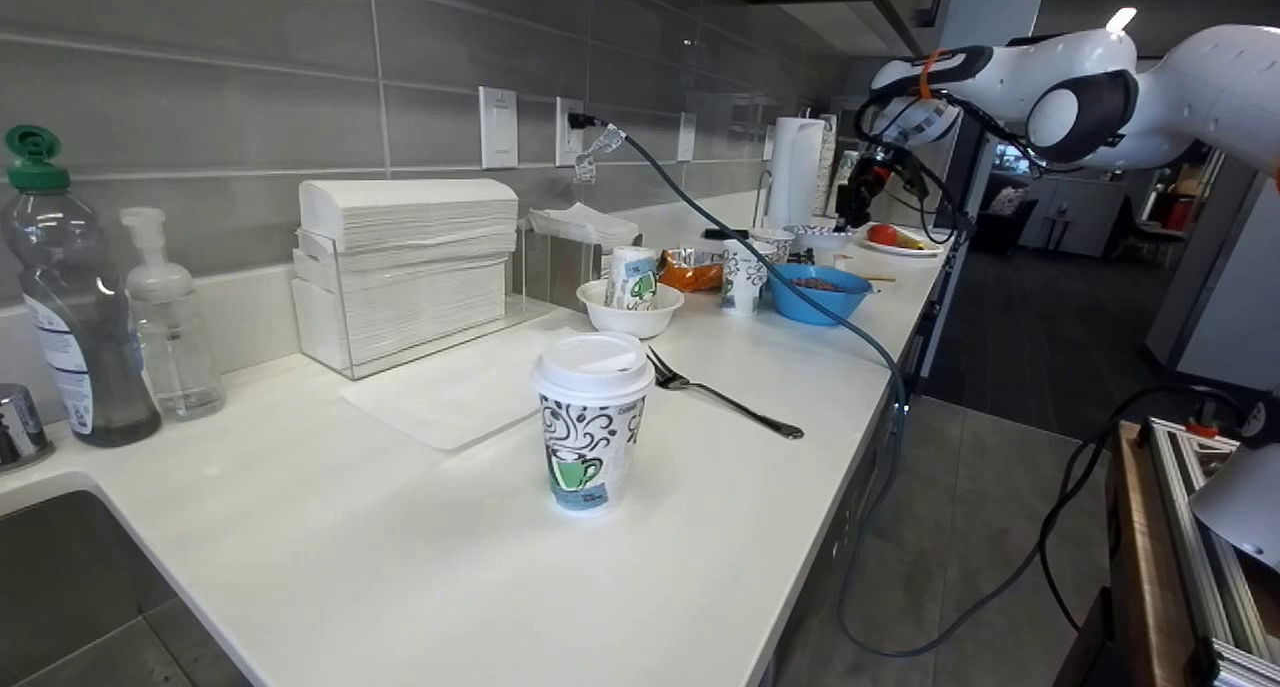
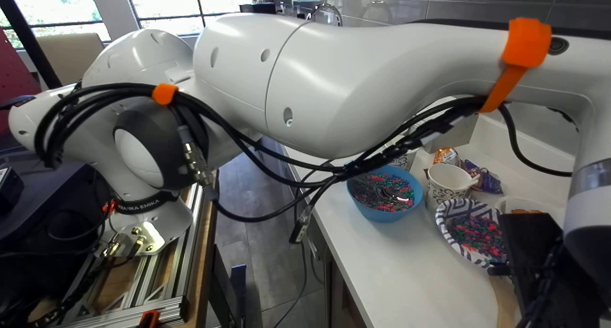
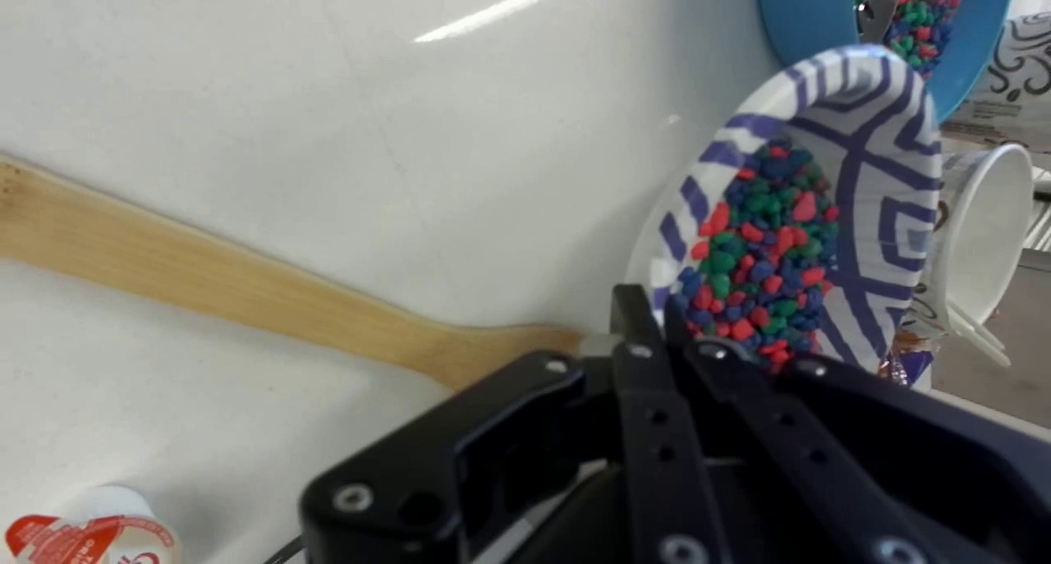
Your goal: Pour the contents in the white and black bowl on the right into the blue bowl.
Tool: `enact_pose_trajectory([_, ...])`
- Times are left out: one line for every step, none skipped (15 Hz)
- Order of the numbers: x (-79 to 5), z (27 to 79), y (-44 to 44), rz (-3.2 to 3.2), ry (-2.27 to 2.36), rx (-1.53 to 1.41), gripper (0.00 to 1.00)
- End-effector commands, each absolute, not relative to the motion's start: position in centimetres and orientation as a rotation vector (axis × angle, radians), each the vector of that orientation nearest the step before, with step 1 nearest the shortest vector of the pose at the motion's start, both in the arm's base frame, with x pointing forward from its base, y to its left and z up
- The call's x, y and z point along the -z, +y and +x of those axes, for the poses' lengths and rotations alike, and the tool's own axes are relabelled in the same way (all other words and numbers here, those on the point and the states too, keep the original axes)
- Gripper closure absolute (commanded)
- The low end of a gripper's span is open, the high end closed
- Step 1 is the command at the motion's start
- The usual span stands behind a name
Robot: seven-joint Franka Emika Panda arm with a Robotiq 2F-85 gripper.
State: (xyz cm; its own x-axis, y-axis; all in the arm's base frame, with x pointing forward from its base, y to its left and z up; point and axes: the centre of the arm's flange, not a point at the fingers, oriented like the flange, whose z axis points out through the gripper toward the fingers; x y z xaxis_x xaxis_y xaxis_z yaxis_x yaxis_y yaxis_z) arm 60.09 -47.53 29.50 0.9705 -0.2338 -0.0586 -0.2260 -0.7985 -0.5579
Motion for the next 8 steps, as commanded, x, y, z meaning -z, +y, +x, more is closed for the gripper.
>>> enact_pose_trajectory([-29.5, 60.1, -47.5, -2.526, 0.322, 0.018, 0.98])
enact_pose_trajectory([-29.7, 60.2, -47.3, -2.543, 0.313, 0.003, 1.0])
enact_pose_trajectory([-29.6, 60.3, -46.7, -2.565, 0.313, -0.01, 1.0])
enact_pose_trajectory([-29.5, 60.3, -46.0, -2.579, 0.301, -0.014, 1.0])
enact_pose_trajectory([-29.4, 60.3, -45.5, -2.59, 0.288, -0.018, 1.0])
enact_pose_trajectory([-29.3, 60.3, -44.8, -2.604, 0.271, -0.023, 1.0])
enact_pose_trajectory([-29.2, 60.3, -44.3, -2.621, 0.263, -0.03, 1.0])
enact_pose_trajectory([-29.1, 60.5, -43.8, -2.632, 0.235, -0.031, 1.0])
